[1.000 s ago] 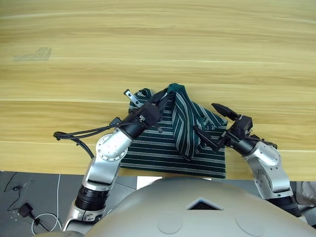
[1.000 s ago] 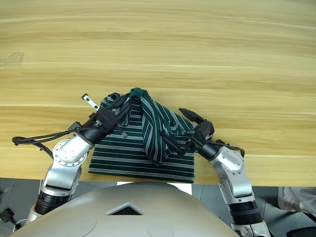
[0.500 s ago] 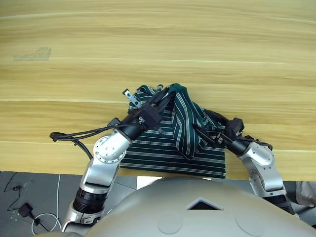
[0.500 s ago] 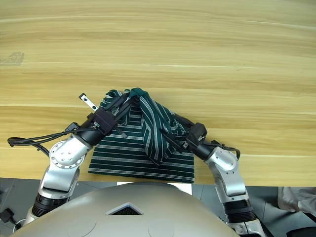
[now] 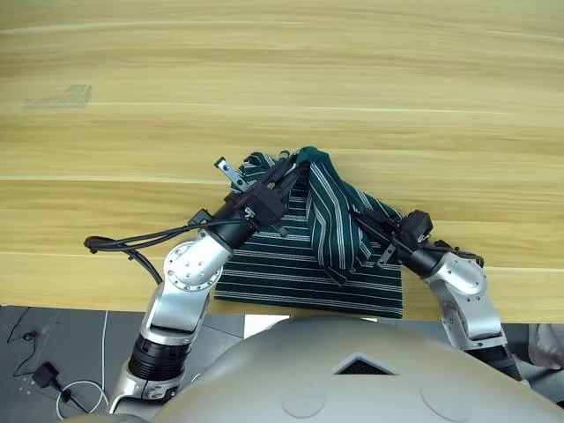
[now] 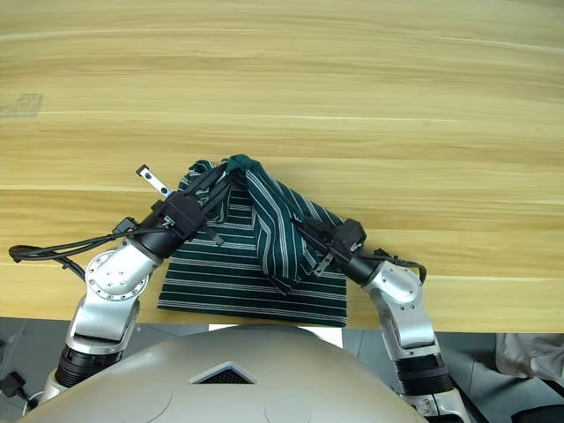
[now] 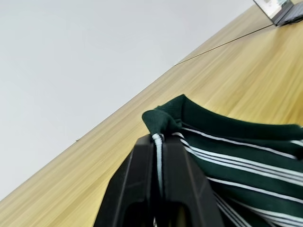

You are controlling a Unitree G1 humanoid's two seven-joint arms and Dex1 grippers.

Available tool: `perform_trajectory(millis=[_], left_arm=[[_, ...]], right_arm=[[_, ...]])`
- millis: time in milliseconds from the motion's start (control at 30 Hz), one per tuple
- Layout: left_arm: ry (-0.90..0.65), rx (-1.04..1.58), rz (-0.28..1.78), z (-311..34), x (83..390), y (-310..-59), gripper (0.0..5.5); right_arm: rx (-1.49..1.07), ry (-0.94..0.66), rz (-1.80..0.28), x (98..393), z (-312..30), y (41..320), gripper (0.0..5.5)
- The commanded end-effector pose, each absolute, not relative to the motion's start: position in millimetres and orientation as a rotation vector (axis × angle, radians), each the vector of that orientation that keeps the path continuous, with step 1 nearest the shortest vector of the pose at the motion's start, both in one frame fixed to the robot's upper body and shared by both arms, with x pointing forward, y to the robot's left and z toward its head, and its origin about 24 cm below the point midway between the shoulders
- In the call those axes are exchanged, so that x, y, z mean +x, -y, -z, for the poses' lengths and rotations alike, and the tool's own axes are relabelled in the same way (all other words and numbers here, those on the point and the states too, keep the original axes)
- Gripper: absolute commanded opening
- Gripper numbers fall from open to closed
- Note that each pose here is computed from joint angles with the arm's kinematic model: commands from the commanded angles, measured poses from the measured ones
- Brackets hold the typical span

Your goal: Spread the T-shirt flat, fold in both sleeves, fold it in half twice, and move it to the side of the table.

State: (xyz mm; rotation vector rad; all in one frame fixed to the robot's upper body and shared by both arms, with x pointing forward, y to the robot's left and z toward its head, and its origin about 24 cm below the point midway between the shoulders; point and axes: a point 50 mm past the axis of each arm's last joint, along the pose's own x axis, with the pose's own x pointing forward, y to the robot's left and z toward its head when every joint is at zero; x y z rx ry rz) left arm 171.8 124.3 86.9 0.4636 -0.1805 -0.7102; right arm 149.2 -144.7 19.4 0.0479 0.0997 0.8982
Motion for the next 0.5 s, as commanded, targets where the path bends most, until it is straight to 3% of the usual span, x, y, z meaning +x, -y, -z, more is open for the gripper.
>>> perform_trajectory(millis=[33, 133, 300, 400, 500], left_arm=[[0.159, 0.536, 0.693, -84.8, 177.1, -136.0, 0.05], [0.151, 0.611, 0.674, -89.9, 188.1, -150.8, 0.05], [0.187, 0.775, 0.652, -116.5, 234.5, -169.7, 0.05], [0.217, 0.888, 0.673, -155.8, 303.6, -168.6, 0.05], [0.332, 0.973, 0.471, -245.6, 377.3, -159.0, 0.05]], right_arm=[[-0.01, -0.042, -0.9, 162.3, -29.3, 150.5, 0.01], [-0.111, 0.032, -0.905, 182.7, -45.5, 161.9, 0.01], [-0.395, 0.196, -0.934, 250.7, -91.6, 171.1, 0.01], [-0.541, 0.301, -0.822, 332.2, -150.2, 175.2, 0.01], [-0.665, 0.424, -0.557, 391.5, -242.6, 173.1, 0.01]])
